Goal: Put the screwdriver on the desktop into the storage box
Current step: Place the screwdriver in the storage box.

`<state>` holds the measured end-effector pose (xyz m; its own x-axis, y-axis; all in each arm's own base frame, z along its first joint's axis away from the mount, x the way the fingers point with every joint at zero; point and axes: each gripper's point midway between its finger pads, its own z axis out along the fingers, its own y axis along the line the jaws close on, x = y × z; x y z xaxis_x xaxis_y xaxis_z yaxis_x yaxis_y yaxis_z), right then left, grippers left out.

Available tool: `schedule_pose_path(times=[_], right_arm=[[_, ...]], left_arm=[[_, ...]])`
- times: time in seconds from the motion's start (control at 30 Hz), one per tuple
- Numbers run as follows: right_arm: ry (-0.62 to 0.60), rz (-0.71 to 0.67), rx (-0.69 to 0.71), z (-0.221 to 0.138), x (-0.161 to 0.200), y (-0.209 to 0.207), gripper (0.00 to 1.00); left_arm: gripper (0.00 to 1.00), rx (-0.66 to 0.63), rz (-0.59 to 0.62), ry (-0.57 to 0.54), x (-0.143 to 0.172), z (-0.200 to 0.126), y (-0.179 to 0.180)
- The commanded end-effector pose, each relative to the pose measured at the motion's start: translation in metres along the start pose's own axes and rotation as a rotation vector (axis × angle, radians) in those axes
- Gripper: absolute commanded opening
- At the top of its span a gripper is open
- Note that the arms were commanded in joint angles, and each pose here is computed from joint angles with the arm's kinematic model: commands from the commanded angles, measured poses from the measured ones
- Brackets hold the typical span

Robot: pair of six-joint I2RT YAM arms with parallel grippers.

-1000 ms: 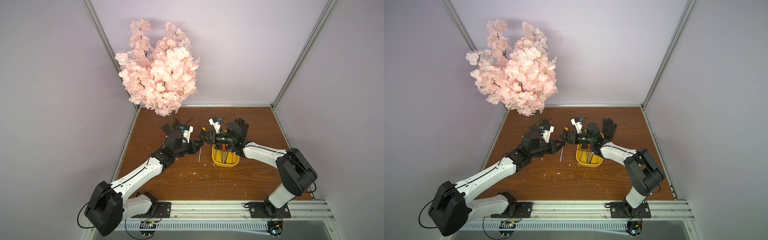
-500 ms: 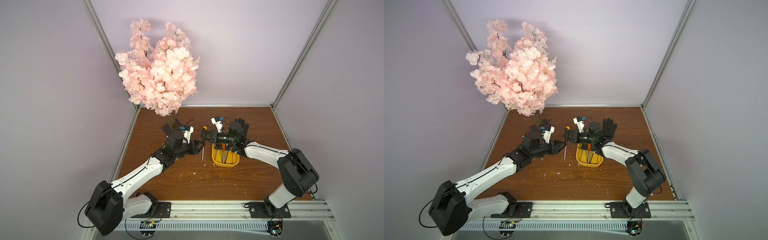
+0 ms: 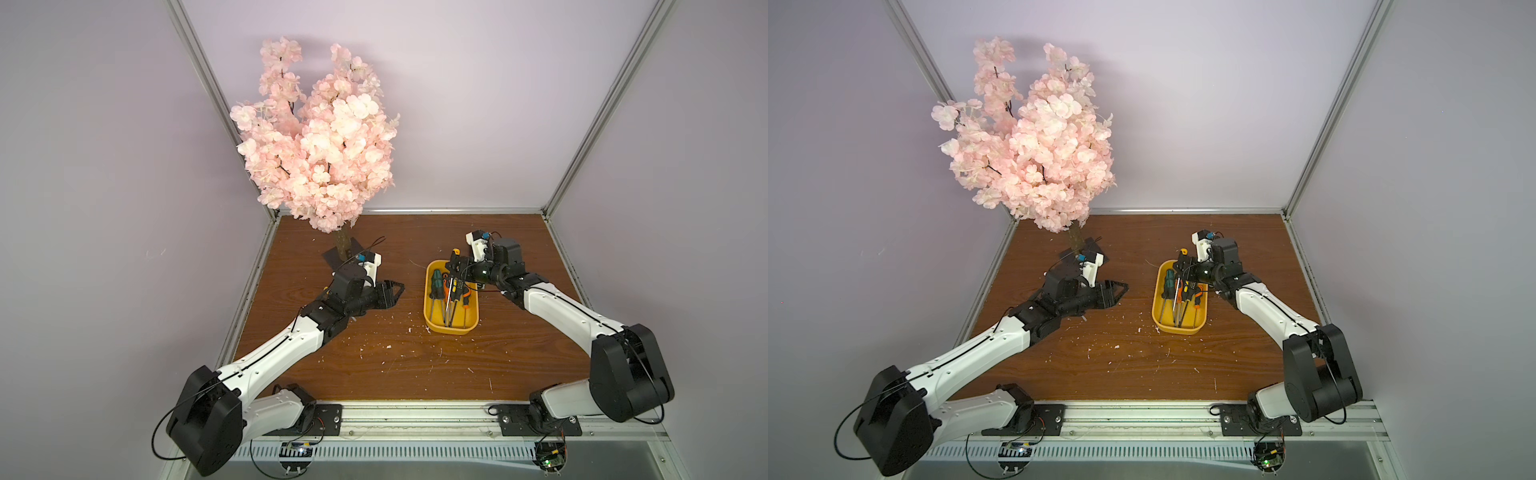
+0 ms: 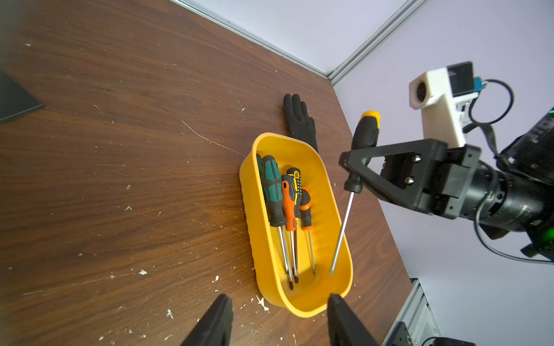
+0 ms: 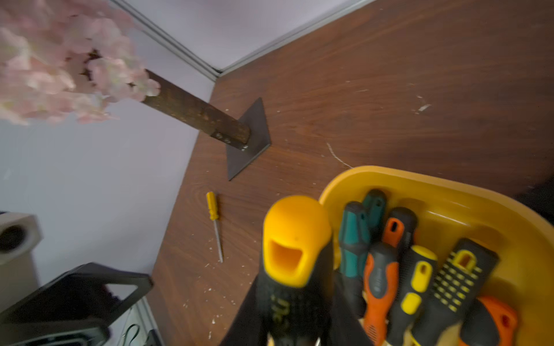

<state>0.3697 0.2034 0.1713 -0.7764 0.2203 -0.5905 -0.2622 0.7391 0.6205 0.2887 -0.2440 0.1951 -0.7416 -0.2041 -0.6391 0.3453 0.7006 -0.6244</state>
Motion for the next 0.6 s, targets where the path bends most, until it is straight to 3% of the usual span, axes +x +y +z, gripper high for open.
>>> schedule_pose_path(times=[0.0,0.37,0.57], right_arm=[[0.04,-0.029,0.14,-0.002,0.014,-0.034,0.21],[0.125,-0.012,0.284,0.015,0.043,-0.08,0.26],[0.138,-0.006,0.304,0.017,0.046,-0.085,0.4]], left_arm=[[0.54,-0.05,-0.019,0.016,0.008,0.002,0.011],[0.54,-0.101,-0.042,0.001,0.011,-0.003,0.023],[0.54,-0.114,-0.053,-0.003,0.012,-0.004,0.027]])
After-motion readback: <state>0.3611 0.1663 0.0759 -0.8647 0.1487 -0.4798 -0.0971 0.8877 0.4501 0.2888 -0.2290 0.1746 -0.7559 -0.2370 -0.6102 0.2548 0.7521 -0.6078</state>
